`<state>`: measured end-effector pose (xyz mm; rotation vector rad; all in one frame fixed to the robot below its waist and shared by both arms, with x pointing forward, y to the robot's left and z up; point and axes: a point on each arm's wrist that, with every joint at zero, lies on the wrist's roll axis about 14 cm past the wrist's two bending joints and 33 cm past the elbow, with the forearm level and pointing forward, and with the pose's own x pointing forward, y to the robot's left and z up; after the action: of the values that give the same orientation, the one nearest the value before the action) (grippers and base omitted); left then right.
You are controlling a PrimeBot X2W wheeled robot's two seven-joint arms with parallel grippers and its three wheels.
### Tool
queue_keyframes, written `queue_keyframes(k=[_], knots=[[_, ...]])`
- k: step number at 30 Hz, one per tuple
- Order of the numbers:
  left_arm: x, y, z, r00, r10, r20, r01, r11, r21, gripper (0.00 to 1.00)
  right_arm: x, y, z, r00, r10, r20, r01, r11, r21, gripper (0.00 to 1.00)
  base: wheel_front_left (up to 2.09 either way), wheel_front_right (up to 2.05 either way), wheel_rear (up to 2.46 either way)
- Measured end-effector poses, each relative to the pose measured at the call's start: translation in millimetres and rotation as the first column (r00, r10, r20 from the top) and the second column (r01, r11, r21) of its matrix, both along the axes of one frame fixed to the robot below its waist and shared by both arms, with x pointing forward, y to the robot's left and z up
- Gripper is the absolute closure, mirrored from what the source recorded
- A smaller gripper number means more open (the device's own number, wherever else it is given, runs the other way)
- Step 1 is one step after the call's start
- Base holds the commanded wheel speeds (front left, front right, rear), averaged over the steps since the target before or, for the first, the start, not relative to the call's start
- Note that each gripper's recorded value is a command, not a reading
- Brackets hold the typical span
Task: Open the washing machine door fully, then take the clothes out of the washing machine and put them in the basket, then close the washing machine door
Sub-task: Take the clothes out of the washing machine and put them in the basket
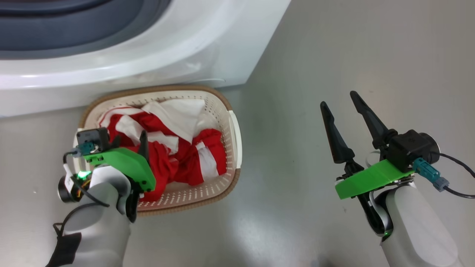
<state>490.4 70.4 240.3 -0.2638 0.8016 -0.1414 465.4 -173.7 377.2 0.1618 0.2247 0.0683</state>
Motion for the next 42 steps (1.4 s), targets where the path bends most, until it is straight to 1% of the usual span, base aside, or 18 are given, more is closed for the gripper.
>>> queue_keyframes(k=[7, 11, 14, 19, 20, 25, 27, 28, 29, 34, 38, 42], knots=[[14.8, 4.8, 45.2, 0.987, 0.043, 0.158, -0.035, 0.998, -0.054, 0.00, -1.3, 1.7, 18.5, 0.999, 0.001, 0.040, -0.001, 1.000, -0.002, 0.00, 0.00, 0.00, 0.00], [24.1, 6.1, 81.2, 0.961, 0.080, 0.266, -0.054, 0.993, -0.103, 0.00, -6.3, 2.9, 28.3, 0.998, 0.005, 0.060, -0.004, 1.000, -0.011, 0.00, 0.00, 0.00, 0.00], [19.1, 8.3, 100.8, 0.943, 0.103, 0.317, -0.061, 0.988, -0.139, 0.00, -10.2, 5.3, 36.0, 0.997, 0.012, 0.075, -0.011, 1.000, -0.017, 0.00, 0.00, 0.00, 0.00], [9.2, 12.4, 134.9, 0.902, 0.089, 0.422, -0.039, 0.991, -0.125, 0.00, -13.1, 6.4, 55.4, 0.992, 0.010, 0.122, -0.008, 1.000, -0.012, 0.00, 0.00, 0.00, 0.00], [9.2, 12.4, 134.9, 0.902, 0.089, 0.422, -0.039, 0.991, -0.125, 0.00, -13.1, 6.4, 55.4, 0.992, 0.010, 0.122, -0.008, 1.000, -0.012, 0.00, 0.00, 0.00, 0.00], [3.4, 25.3, 173.7, 0.840, 0.113, 0.531, -0.064, 0.992, -0.110, 0.00, -15.6, 0.8, 76.6, 0.984, -0.009, 0.178, 0.012, 1.000, -0.012, 0.00, 0.00, 0.00, 0.00], [1.4, 31.1, 190.2, 0.809, 0.125, 0.574, -0.077, 0.991, -0.107, 0.00, -15.4, -1.7, 86.8, 0.978, -0.017, 0.206, 0.020, 1.000, -0.013, 0.00, 0.00, 0.00, 0.00], [-2.0, 35.7, 204.7, 0.781, 0.137, 0.610, -0.088, 0.990, -0.110, 0.00, -17.1, -2.7, 92.4, 0.975, -0.021, 0.220, 0.024, 1.000, -0.012, 0.00, 0.00, 0.00, 0.00], [-2.0, 35.7, 204.7, 0.781, 0.137, 0.610, -0.088, 0.990, -0.110, 0.00, -17.1, -2.7, 92.4, 0.975, -0.021, 0.220, 0.024, 1.000, -0.012, 0.00, 0.00, 0.00, 0.00], [-15.2, 44.9, 237.5, 0.713, 0.163, 0.682, -0.110, 0.986, -0.122, 0.00, -24.2, -7.9, 107.7, 0.965, -0.039, 0.258, 0.042, 0.999, -0.006, 0.00, 0.00, 0.00, 0.00], [-28.5, 48.5, 254.2, 0.677, 0.153, 0.720, -0.110, 0.988, -0.106, 0.00, -34.1, -8.1, 116.6, 0.960, -0.040, 0.278, 0.043, 0.999, -0.005, 0.00, 0.00, 0.00, 0.00], [-44.9, 56.1, 261.3, 0.662, 0.166, 0.731, -0.137, 0.986, -0.100, 0.00, -46.8, -9.1, 124.5, 0.955, -0.039, 0.295, 0.046, 0.999, -0.018, 0.00, 0.00, 0.00, 0.00]])
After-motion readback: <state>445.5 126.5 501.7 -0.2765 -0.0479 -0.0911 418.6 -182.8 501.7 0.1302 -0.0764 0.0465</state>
